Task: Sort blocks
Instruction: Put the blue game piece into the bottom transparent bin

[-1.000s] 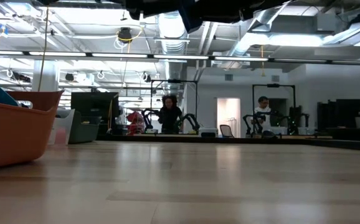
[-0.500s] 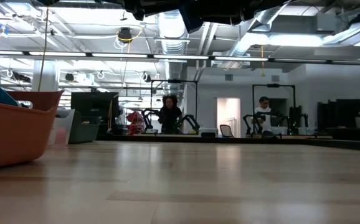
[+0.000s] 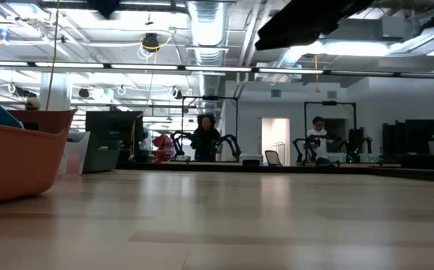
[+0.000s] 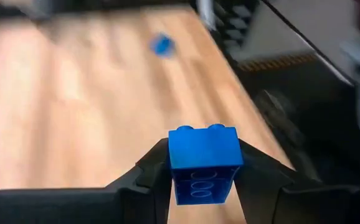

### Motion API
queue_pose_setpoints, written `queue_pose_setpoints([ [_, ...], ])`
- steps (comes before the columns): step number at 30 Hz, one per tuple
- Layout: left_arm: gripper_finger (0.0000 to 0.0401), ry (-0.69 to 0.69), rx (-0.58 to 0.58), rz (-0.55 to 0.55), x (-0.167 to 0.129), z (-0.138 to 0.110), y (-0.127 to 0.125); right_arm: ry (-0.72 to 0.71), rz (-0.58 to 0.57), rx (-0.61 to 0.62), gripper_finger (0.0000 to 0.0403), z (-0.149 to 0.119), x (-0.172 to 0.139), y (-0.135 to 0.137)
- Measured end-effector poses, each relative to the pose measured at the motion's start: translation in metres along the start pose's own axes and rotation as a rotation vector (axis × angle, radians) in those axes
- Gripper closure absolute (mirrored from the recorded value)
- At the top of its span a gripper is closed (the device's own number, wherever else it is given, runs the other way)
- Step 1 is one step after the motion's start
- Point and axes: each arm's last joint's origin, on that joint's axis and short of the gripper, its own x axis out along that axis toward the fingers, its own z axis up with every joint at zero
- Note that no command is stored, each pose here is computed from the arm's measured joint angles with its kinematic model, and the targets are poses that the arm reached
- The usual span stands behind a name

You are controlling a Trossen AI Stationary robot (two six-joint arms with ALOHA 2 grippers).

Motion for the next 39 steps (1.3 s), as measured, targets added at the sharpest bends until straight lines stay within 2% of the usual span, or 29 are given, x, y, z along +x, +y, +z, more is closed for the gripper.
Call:
queue_pose_setpoints([
  [2,0.0273,0.068,-0.034,-0.048,-0.003,-0.008,-0.012,-0.005,-0.012,0.034,0.0148,0.002,-0.005,-0.003],
  [7,0.0272,0.259,-0.104,-0.081,-0.007,-0.031,-0.037,-0.013,-0.045,0.055,0.0148,0.003,-0.006,-0.005],
  [11,0.0271,0.396,-0.227,-0.128,-0.018,-0.042,-0.051,-0.001,-0.049,0.064,0.0148,0.001,-0.004,-0.004],
  [16,0.0270,0.536,-0.351,-0.114,-0.033,-0.048,-0.063,-0.003,-0.049,0.065,0.0148,0.001,-0.004,-0.004],
  [19,0.0270,0.687,-0.431,-0.062,-0.041,-0.060,-0.064,0.000,-0.051,0.065,0.0148,0.001,-0.004,-0.004],
  [22,0.0270,0.816,-0.500,0.078,-0.047,-0.076,-0.058,0.003,-0.049,0.063,0.0148,0.001,-0.004,-0.004],
  [25,0.0262,0.882,-0.554,0.262,-0.050,-0.095,-0.048,0.002,-0.045,0.062,0.0148,0.001,-0.004,-0.002],
  [27,0.0246,0.898,-0.580,0.309,-0.050,-0.102,-0.046,0.002,-0.042,0.076,0.0148,0.001,-0.005,-0.002],
  [30,0.0213,0.917,-0.604,0.300,-0.049,-0.103,-0.044,0.031,-0.039,0.118,0.0148,-0.002,-0.006,0.000],
  [33,0.0185,0.950,-0.628,0.280,-0.049,-0.103,-0.044,0.131,-0.032,0.142,0.0148,-0.006,-0.010,0.004],
  [37,0.0169,1.020,-0.687,0.240,-0.050,-0.103,-0.046,0.274,0.090,0.162,0.0148,-0.017,-0.022,0.025],
  [39,0.0167,1.057,-0.718,0.213,-0.050,-0.103,-0.048,0.290,0.147,0.161,0.0148,-0.021,-0.032,0.042],
])
